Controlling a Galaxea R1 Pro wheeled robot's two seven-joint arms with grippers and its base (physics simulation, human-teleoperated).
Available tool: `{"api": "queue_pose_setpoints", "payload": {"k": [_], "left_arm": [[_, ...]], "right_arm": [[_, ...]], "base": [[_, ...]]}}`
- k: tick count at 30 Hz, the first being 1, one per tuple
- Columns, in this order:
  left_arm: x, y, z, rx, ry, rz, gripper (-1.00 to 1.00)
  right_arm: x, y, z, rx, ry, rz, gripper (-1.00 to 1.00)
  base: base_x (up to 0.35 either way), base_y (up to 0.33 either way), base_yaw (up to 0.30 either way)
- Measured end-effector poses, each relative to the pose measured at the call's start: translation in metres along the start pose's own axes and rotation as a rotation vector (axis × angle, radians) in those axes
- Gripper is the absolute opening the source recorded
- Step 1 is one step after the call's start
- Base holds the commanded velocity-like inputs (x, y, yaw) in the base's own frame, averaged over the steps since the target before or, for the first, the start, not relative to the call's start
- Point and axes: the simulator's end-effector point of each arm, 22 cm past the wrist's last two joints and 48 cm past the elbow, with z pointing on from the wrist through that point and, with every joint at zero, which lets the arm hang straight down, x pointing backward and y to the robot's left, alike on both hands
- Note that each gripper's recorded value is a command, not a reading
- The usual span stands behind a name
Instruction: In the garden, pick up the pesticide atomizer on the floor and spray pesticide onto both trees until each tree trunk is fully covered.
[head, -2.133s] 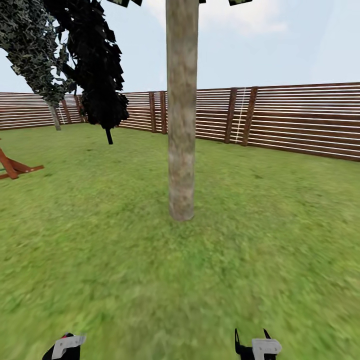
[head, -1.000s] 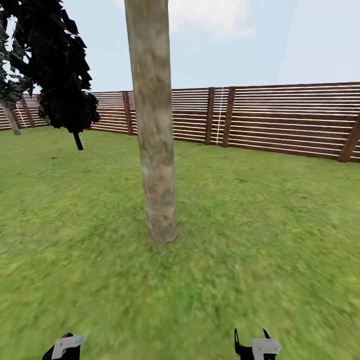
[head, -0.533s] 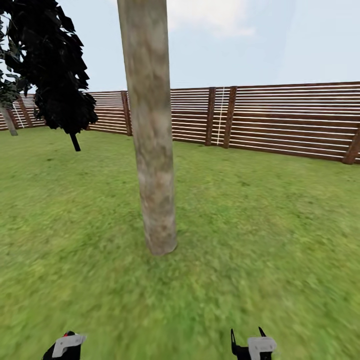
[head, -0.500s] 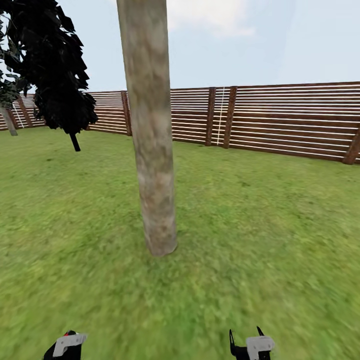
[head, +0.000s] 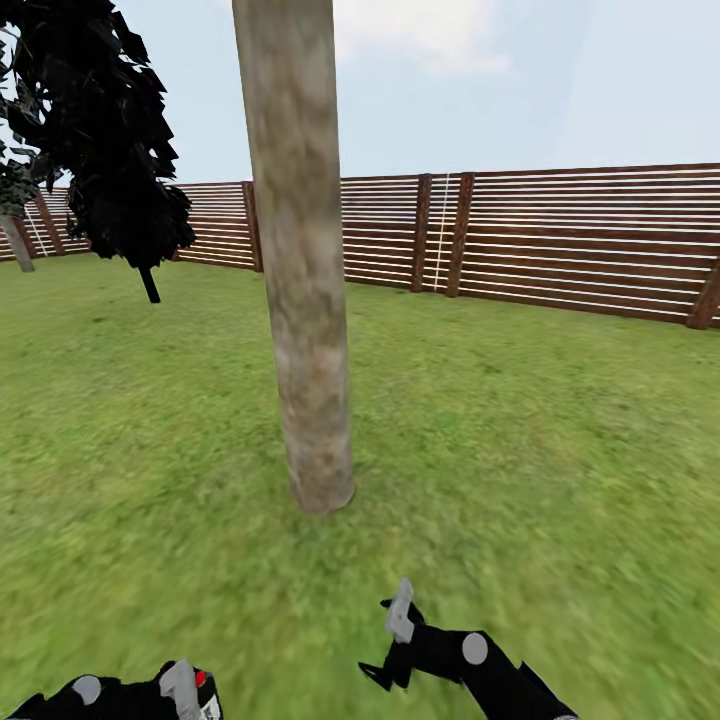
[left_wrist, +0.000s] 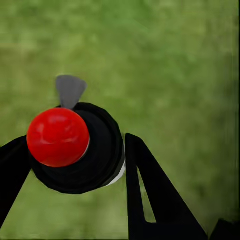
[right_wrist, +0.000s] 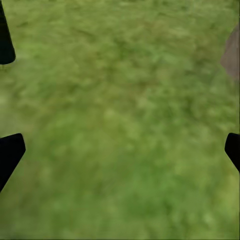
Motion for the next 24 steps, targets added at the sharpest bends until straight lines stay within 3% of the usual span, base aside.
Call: {"api": "queue_pose_setpoints", "payload": {"k": [5, 9, 10, 14, 16, 21, 24], "left_arm": [[-0.003, -0.007, 0.001, 0.088, 0.076, 0.106, -1.00], [-0.012, -0.005, 0.003, 0.101, 0.084, 0.166, -1.00], [-0.013, -0.007, 0.004, 0.104, 0.084, 0.170, -1.00], [-0.037, -0.020, 0.022, 0.134, 0.078, 0.229, -1.00], [-0.039, -0.026, 0.029, 0.146, 0.107, 0.220, -1.00], [-0.061, -0.039, 0.045, 0.168, 0.114, 0.276, -1.00], [-0.069, -0.050, 0.053, 0.183, 0.118, 0.284, -1.00]], "right_arm": [[-0.010, -0.006, 0.000, 0.000, -0.014, -0.014, 1.00], [-0.013, -0.004, 0.002, -0.007, -0.020, -0.018, 1.00], [-0.014, -0.003, 0.002, -0.013, -0.021, -0.019, -1.00], [-0.033, 0.004, 0.007, -0.064, -0.042, -0.036, -1.00], [-0.035, 0.011, 0.008, -0.094, -0.045, -0.037, -1.00], [-0.045, 0.023, 0.014, -0.125, -0.060, -0.039, -1.00], [-0.055, 0.031, 0.019, -0.138, -0.074, -0.041, -1.00]], "base": [[0.000, 0.000, 0.000], [0.000, 0.000, 0.000], [0.000, 0.000, 0.000], [0.000, 0.000, 0.000], [0.000, 0.000, 0.000], [0.000, 0.000, 0.000], [0.000, 0.000, 0.000]]}}
